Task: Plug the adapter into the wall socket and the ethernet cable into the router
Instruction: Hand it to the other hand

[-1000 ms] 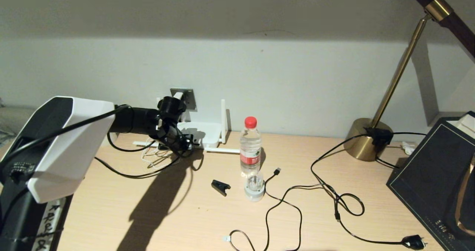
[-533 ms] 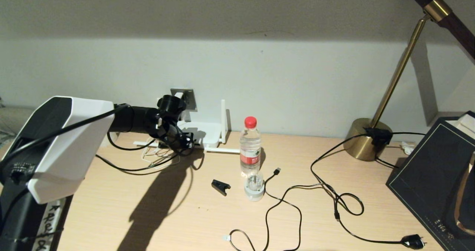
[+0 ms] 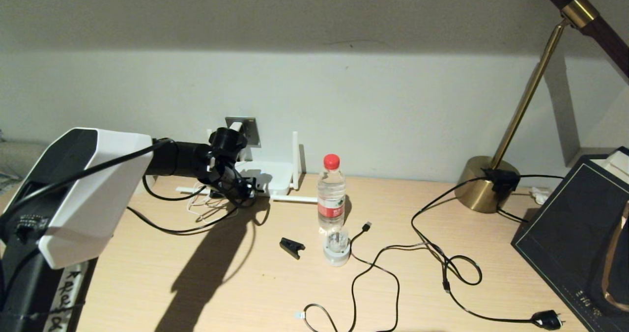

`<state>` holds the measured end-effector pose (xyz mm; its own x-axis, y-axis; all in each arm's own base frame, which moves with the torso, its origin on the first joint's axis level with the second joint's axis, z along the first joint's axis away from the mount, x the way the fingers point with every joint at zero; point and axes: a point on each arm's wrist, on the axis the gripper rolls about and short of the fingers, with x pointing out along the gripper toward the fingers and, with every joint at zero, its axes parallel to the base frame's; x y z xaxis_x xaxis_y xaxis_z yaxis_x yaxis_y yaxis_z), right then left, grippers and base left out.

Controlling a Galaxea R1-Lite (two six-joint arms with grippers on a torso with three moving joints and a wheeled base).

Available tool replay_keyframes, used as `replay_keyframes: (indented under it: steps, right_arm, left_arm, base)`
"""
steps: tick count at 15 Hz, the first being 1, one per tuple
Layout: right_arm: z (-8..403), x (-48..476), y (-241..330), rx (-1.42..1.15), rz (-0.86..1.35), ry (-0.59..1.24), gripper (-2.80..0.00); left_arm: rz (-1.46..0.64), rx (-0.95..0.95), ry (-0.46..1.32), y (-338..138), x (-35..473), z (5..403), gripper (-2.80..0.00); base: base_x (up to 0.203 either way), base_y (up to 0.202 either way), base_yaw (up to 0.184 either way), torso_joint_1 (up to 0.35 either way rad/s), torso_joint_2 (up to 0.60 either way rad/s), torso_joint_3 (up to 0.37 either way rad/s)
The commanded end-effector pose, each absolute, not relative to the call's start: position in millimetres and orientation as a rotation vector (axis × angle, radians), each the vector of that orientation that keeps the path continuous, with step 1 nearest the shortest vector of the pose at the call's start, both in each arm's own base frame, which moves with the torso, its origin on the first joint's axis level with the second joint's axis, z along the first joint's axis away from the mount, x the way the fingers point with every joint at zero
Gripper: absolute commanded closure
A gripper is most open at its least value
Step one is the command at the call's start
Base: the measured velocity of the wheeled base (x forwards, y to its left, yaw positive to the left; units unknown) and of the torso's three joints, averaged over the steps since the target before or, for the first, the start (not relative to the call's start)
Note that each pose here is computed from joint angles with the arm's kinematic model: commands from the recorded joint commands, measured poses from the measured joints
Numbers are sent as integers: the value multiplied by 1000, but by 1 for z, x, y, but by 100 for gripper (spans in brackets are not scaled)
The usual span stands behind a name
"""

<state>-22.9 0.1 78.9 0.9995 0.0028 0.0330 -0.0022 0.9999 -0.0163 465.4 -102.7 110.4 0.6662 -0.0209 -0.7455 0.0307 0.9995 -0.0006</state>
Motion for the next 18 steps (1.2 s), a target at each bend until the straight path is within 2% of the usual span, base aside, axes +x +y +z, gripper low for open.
replay_keyframes:
  steps: [1, 6, 9, 14, 18]
  right_arm:
    - [76, -22, 0, -17, 3, -25, 0]
    - [76, -22, 0, -17, 3, -25, 0]
    - [76, -22, 0, -17, 3, -25, 0]
    - [76, -22, 0, -17, 3, -25, 0]
    - [76, -22, 0, -17, 3, -25, 0]
  left_arm:
    - [-27, 13, 846, -103, 465, 110, 0]
    - [-18, -4, 868, -102, 458, 116, 0]
    - [-20, -13, 891, -97, 433, 133, 0]
    - [-96, -18, 829, -95, 350, 200, 0]
    - [-257, 5, 650, -103, 243, 273, 0]
  base:
    - [0, 0, 0, 0, 0, 0]
    - [0, 0, 0, 0, 0, 0]
    - [0, 0, 0, 0, 0, 0]
    - [0, 0, 0, 0, 0, 0]
    - [0, 0, 0, 0, 0, 0]
